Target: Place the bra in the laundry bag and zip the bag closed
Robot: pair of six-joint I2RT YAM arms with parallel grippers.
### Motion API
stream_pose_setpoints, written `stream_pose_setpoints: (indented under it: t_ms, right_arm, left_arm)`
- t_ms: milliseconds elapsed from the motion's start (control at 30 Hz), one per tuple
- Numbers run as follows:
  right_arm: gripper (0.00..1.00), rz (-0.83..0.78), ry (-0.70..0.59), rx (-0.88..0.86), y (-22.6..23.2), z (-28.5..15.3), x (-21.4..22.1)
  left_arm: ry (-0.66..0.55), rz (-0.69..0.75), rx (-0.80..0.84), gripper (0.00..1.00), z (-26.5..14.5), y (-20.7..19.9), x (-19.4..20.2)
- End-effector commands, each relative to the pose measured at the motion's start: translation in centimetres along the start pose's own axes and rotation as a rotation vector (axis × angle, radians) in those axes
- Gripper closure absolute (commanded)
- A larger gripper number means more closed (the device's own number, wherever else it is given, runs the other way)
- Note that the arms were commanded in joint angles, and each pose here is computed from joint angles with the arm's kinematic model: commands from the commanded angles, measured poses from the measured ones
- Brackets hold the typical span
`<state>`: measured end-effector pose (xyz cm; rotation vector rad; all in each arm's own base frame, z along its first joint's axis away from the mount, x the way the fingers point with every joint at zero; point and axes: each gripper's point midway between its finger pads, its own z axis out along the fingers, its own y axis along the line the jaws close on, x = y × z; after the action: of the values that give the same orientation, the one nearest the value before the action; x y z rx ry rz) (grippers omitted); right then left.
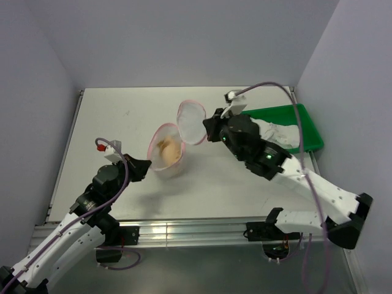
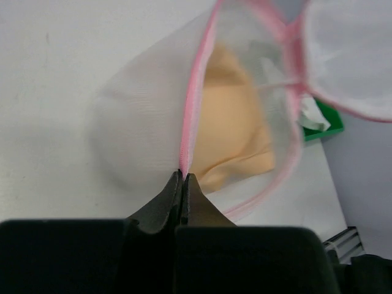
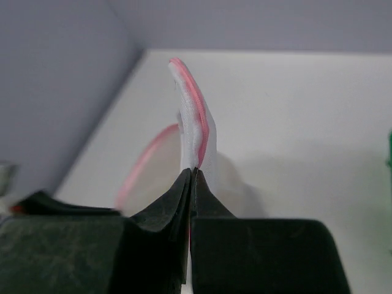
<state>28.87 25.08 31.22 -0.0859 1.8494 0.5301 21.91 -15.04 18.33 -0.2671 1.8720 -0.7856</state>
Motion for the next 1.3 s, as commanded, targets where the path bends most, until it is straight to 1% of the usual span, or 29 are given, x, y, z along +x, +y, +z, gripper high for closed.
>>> stream_pose_setpoints:
  t_ms: [0, 67, 100, 133, 167, 200, 233, 300, 333, 367, 400, 500, 667, 833, 867, 900, 933, 967, 1000, 1033, 1100, 1133, 1267]
  right_arm:
    - [1.0, -0.017, -0.098, -0.048, 2.1, -4.8, -5.5]
    - [1.0, -0.021, -0.069, -0.085, 2.9, -4.5, -4.5]
    - [1.0, -0.047, -0.035, -0.042, 2.4, -3.1, -3.2]
    - [1.0, -0.076, 0.012, 0.004, 1.7, -2.5, -1.9]
    - [1.0, -0.083, 0.028, 0.02, 1.6, -2.3, -1.7]
    - [1.0, -0.074, 0.026, -0.017, 2.3, -2.6, -2.0]
    - [1.0, -0.061, 0.009, -0.067, 3.3, -3.1, -2.3]
    - [1.0, -0.018, -0.028, -0.136, 4.4, -4.1, -3.5]
    - [1.0, -0.012, -0.026, -0.137, 4.4, -4.1, -3.3]
    - [1.0, -0.017, -0.015, -0.137, 4.3, -3.9, -2.8]
    - [1.0, -0.037, 0.026, -0.122, 3.9, -3.0, -0.8]
    - [1.0, -0.058, 0.113, -0.1, 3.7, -1.1, 3.0]
    - [1.0, -0.056, 0.144, -0.123, 4.7, 0.6, 4.9]
    - [1.0, -0.032, 0.132, -0.109, 4.5, 1.7, 5.3]
    - [1.0, -0.033, 0.17, -0.104, 4.1, 2.2, 7.0]
    - [1.0, -0.016, 0.185, -0.097, 3.6, 2.6, 7.7]
    - [1.0, -0.005, 0.18, -0.103, 3.7, 3.0, 8.0]
    - [1.0, -0.013, 0.202, -0.072, 2.7, 3.4, 9.7]
    - [1.0, -0.001, 0.206, -0.063, 2.4, 3.7, 10.2]
    - [1.0, -0.003, 0.229, -0.047, 1.8, 4.0, 11.4]
    - [1.0, 0.01, 0.233, -0.032, 1.2, 4.5, 12.2]
    - [1.0, 0.006, 0.257, -0.013, 0.5, 4.8, 13.4]
    - [1.0, 0.033, 0.29, 0.027, -1.6, 5.7, 15.6]
  left_arm:
    - [-0.099, -0.012, 0.156, 1.0, -1.0, -5.3, -4.8]
    - [-0.126, 0.009, 0.093, 1.0, -0.5, -3.9, -5.0]
    - [-0.139, 0.003, 0.054, 1.0, -0.1, -3.4, -5.2]
    - [-0.125, 0.006, 0.053, 1.0, -0.2, -3.6, -5.3]
    - [-0.113, 0.013, 0.106, 1.0, -0.5, -5.1, -5.8]
    - [-0.129, 0.012, 0.177, 1.0, -1.3, -7.4, -7.3]
    - [-0.137, 0.016, 0.197, 1.0, -1.7, -8.1, -7.9]
    - [-0.185, 0.047, 0.144, 1.0, -2.1, -7.9, -9.7]
    - [-0.219, 0.053, 0.042, 1.0, -1.7, -5.9, -10.2]
    - [-0.221, 0.054, -0.005, 1.0, -1.4, -5.0, -10.0]
    - [-0.202, 0.046, -0.046, 1.0, -0.8, -4.0, -9.3]
    - [-0.181, 0.025, -0.038, 1.0, 0.2, -3.8, -8.2]
    - [-0.224, 0.051, -0.122, 1.0, 0.2, -2.8, -9.5]
    - [-0.222, 0.057, -0.183, 1.0, 0.0, -1.0, -8.8]
    - [-0.218, 0.047, -0.197, 1.0, 0.0, -0.3, -8.2]
    - [-0.216, 0.051, -0.223, 1.0, 0.0, 0.5, -7.8]
    - [-0.214, 0.049, -0.233, 1.0, -0.1, 1.0, -7.5]
    - [-0.203, 0.04, -0.247, 1.0, 0.0, 1.7, -6.7]
    - [-0.193, 0.036, -0.25, 1.0, 0.1, 2.0, -6.2]
    - [-0.185, 0.03, -0.243, 0.98, 0.3, 2.0, -5.8]
    - [-0.155, 0.025, -0.258, 0.95, 0.8, 2.9, -4.4]
    - [-0.151, 0.024, -0.267, 0.94, 0.9, 3.1, -4.2]
    - [-0.143, 0.038, -0.29, 0.91, 1.1, 3.4, -4.2]
